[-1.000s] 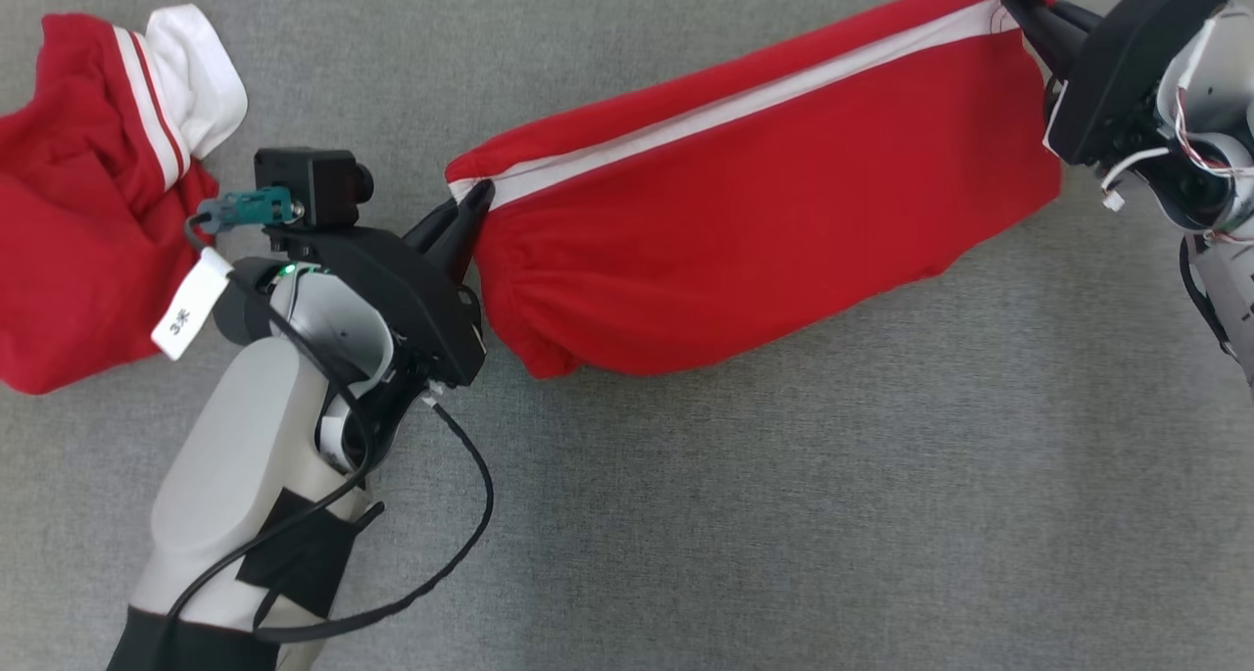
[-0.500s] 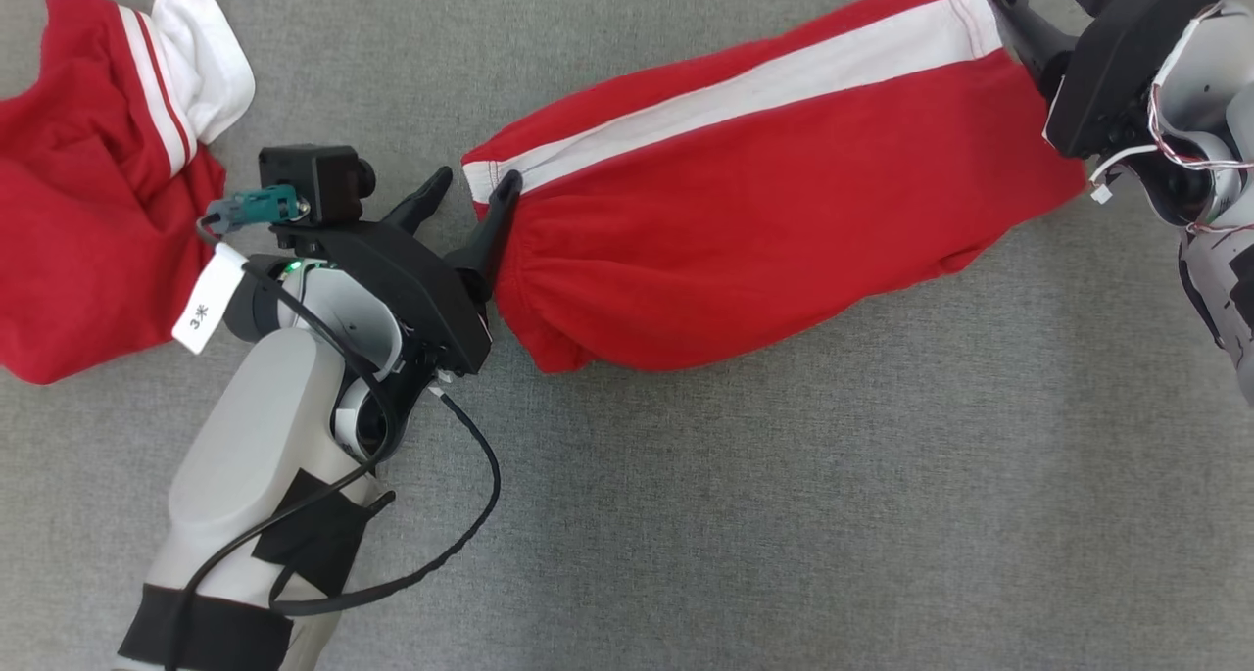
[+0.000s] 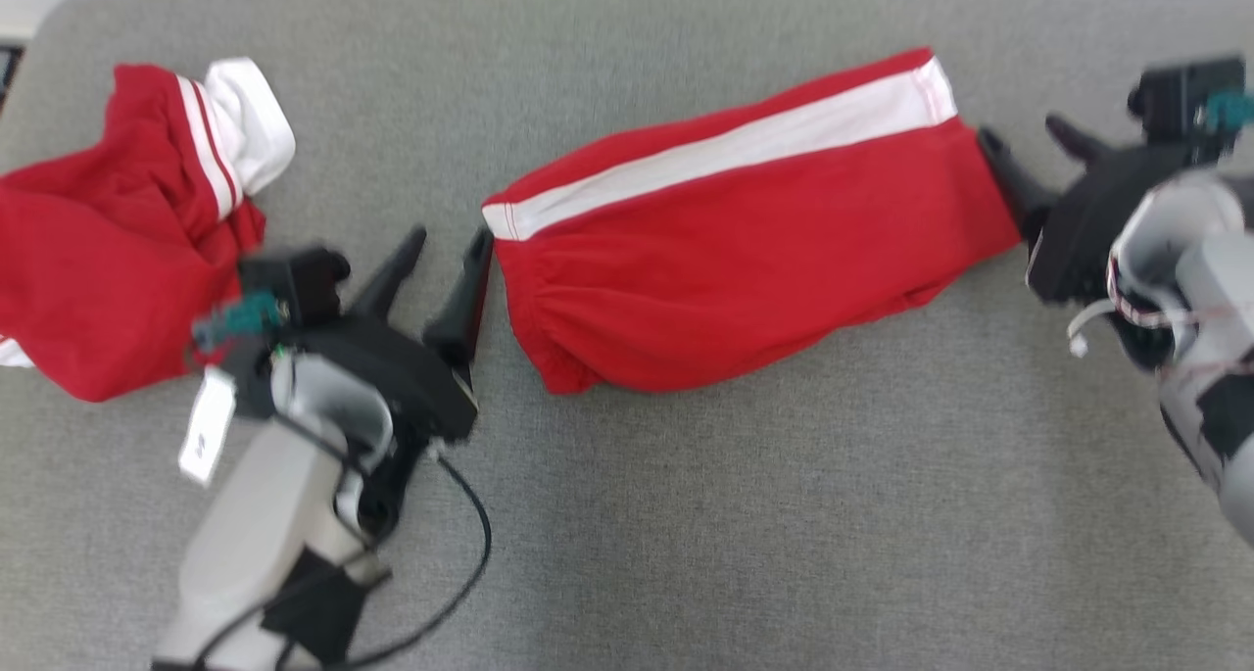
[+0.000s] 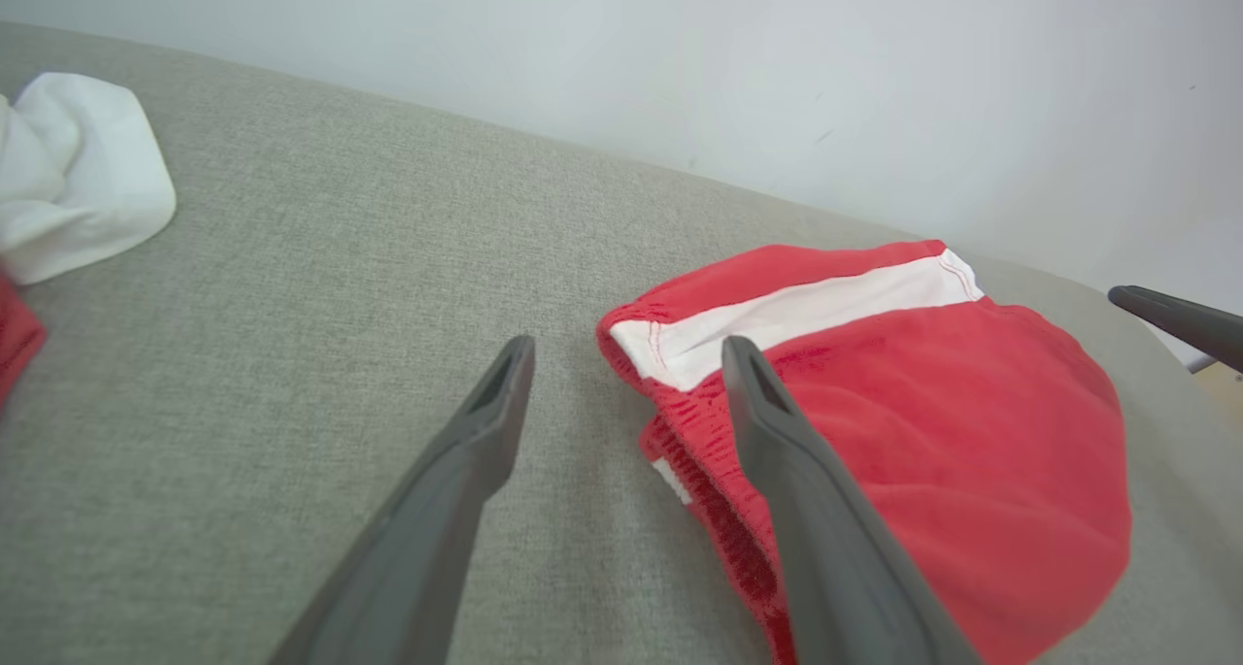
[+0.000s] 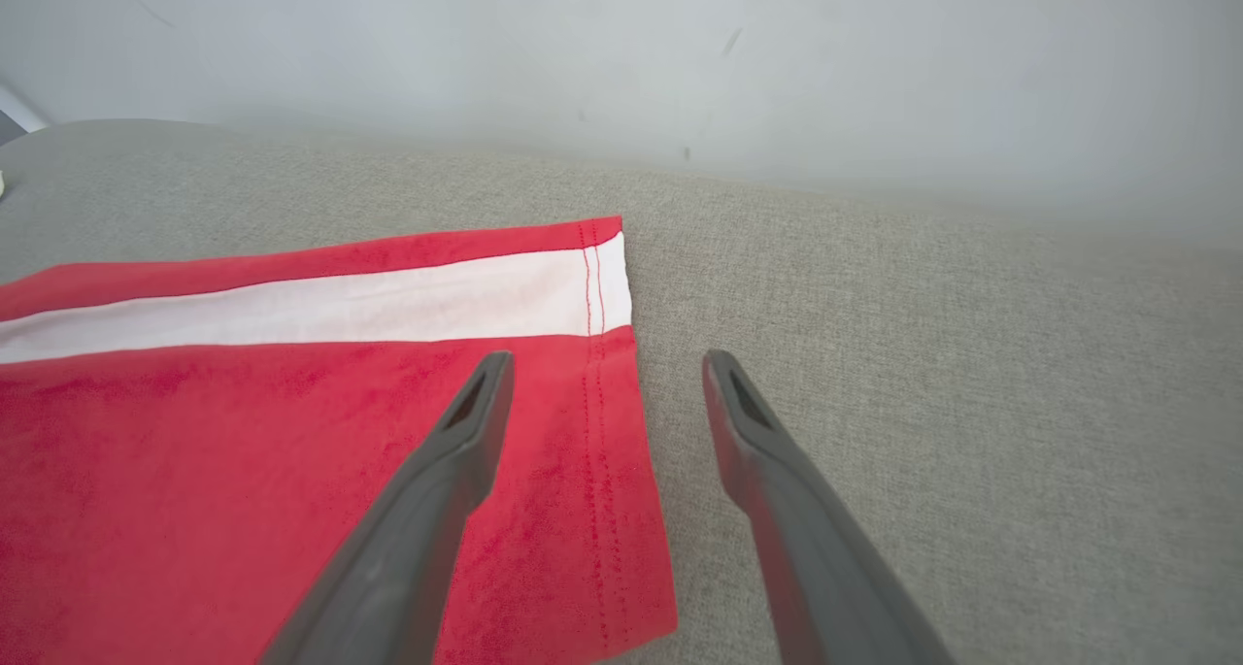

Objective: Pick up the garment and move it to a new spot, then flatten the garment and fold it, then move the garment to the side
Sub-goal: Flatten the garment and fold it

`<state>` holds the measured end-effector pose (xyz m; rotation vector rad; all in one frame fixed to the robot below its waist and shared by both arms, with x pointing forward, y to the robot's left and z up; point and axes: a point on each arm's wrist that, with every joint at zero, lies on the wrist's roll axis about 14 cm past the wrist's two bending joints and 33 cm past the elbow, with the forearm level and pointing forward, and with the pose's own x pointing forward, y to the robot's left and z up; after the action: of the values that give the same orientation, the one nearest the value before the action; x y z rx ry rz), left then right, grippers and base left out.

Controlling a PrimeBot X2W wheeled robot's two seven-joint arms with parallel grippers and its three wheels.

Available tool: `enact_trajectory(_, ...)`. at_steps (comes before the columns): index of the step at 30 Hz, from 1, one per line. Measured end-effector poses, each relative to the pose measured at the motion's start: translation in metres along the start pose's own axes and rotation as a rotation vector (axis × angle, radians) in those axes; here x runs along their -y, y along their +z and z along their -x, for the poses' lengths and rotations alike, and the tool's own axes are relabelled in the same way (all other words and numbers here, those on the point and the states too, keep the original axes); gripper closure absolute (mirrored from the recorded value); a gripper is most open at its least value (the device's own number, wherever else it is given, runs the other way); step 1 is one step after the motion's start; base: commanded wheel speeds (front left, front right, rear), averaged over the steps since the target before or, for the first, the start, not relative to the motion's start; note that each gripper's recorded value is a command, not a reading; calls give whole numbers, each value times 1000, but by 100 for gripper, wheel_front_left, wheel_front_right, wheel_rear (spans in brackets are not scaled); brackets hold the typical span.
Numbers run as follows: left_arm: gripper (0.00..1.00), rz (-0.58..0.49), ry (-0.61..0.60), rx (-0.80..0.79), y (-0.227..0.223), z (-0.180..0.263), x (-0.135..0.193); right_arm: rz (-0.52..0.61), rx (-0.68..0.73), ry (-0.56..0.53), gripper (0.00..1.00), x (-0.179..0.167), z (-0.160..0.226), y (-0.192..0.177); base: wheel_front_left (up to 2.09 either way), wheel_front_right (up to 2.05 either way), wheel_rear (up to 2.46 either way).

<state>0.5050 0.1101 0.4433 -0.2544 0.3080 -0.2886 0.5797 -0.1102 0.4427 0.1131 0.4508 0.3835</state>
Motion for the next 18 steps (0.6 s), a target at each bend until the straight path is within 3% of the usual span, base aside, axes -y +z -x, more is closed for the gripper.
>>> enact_trajectory(10, 0, 24, -32, 98, -3, 36, 23, 17, 87, -7, 0, 0, 39, -4, 0, 0, 0)
enact_trajectory(18, 0, 27, -78, 93, -10, 37, 43, -6, 106, -21, 0, 1, 45, -9, 0, 0, 0)
